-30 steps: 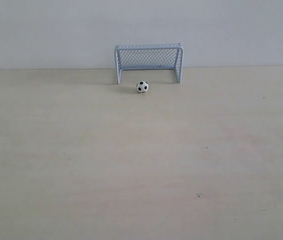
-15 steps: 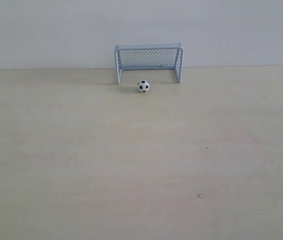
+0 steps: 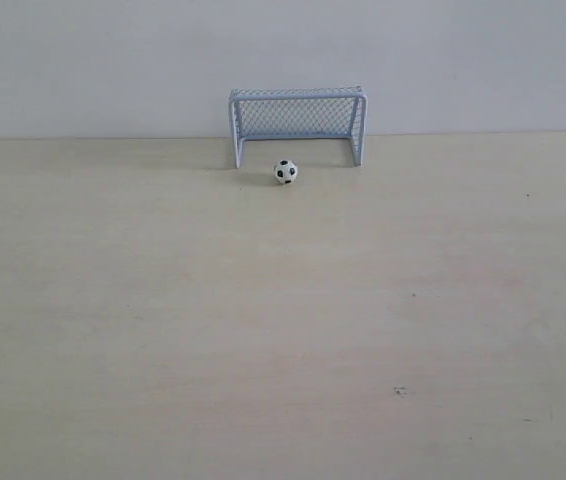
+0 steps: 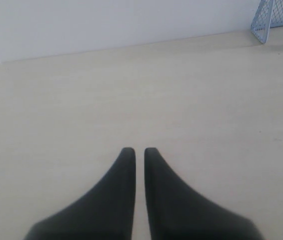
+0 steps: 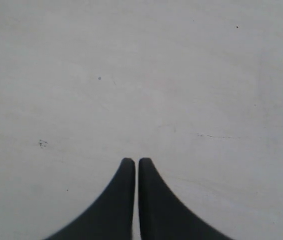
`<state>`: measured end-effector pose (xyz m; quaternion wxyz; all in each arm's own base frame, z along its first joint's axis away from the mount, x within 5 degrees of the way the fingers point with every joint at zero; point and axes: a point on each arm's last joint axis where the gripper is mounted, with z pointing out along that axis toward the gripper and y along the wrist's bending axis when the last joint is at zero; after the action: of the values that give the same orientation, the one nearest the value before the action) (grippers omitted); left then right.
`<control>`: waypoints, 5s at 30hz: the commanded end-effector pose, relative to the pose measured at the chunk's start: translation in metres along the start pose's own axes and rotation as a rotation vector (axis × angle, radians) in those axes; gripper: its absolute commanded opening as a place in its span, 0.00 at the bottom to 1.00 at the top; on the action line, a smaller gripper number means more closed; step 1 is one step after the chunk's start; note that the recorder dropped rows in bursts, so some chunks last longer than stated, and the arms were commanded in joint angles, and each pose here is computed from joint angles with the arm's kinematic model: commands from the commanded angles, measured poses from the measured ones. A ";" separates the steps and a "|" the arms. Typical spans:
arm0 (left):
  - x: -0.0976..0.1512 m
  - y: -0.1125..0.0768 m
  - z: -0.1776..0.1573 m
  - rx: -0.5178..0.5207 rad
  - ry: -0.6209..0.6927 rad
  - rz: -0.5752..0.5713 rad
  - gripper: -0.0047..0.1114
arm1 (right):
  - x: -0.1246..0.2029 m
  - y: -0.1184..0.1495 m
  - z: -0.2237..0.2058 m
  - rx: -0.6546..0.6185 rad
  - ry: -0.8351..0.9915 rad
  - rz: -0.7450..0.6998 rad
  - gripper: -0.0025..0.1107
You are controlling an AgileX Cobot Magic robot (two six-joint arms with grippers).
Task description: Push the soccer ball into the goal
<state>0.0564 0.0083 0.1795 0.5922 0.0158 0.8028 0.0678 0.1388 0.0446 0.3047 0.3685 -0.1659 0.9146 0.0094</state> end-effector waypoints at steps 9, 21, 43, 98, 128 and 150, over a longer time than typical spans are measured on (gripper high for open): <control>-0.002 0.000 0.000 0.008 -0.003 -0.007 0.09 | 0.003 -0.003 -0.023 0.007 -0.133 0.006 0.02; -0.002 0.000 0.000 0.008 -0.003 -0.007 0.09 | 0.020 0.002 -0.012 -0.019 -0.421 -0.012 0.02; -0.002 0.000 0.000 0.008 -0.003 -0.007 0.09 | 0.076 -0.006 0.002 0.057 -0.464 0.166 0.02; -0.002 0.000 0.000 0.008 -0.003 -0.007 0.09 | 0.145 -0.006 0.024 0.199 -0.619 0.374 0.02; -0.002 0.000 0.000 0.008 -0.003 -0.007 0.09 | 0.155 -0.004 0.026 0.227 -0.540 0.300 0.02; -0.002 0.000 0.000 0.008 -0.003 -0.007 0.09 | 0.154 -0.002 0.026 0.198 -0.543 0.281 0.02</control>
<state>0.0564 0.0083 0.1795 0.5922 0.0158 0.8028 0.0678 0.0535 0.0010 0.1812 0.6054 0.0061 0.7958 0.0141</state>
